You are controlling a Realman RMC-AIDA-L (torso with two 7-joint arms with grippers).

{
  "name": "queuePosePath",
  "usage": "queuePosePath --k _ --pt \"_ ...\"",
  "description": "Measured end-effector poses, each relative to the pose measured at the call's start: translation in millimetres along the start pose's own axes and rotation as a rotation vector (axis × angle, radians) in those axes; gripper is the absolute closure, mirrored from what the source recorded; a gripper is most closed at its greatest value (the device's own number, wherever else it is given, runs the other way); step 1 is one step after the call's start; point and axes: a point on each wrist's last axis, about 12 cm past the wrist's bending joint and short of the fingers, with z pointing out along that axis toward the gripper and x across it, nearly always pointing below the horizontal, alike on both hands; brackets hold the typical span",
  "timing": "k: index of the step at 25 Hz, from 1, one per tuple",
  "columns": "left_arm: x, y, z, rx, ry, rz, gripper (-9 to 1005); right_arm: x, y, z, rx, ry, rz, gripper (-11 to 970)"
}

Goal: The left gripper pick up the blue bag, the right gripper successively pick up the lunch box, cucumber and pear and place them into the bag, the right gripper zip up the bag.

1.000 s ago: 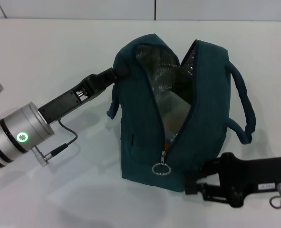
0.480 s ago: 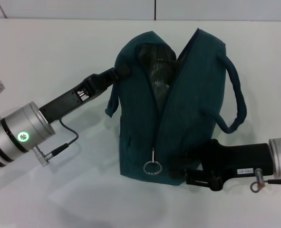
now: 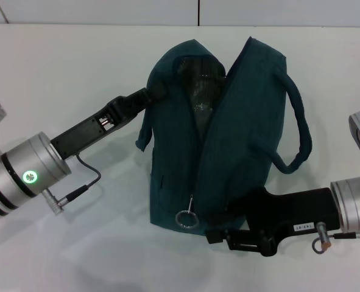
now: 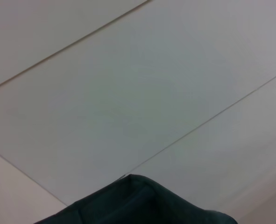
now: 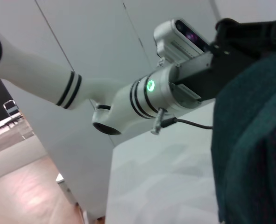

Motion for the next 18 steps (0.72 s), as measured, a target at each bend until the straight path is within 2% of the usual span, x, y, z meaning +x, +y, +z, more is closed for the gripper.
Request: queuePosePath --k 5,13,18 --pt "1 0.0 1 0.001 0.002 -0.003 934 -1 4.2 -1 -0.03 -0.016 0.004 614" --pt "2 -0.3 5 0.007 0.01 -0.009 933 -1 -3.3 -1 0.043 -0.034 0.01 604" --pt "3 -0.4 6 0.008 0.014 -0.012 933 -1 -7.5 1 0.076 -0.028 0.006 521"
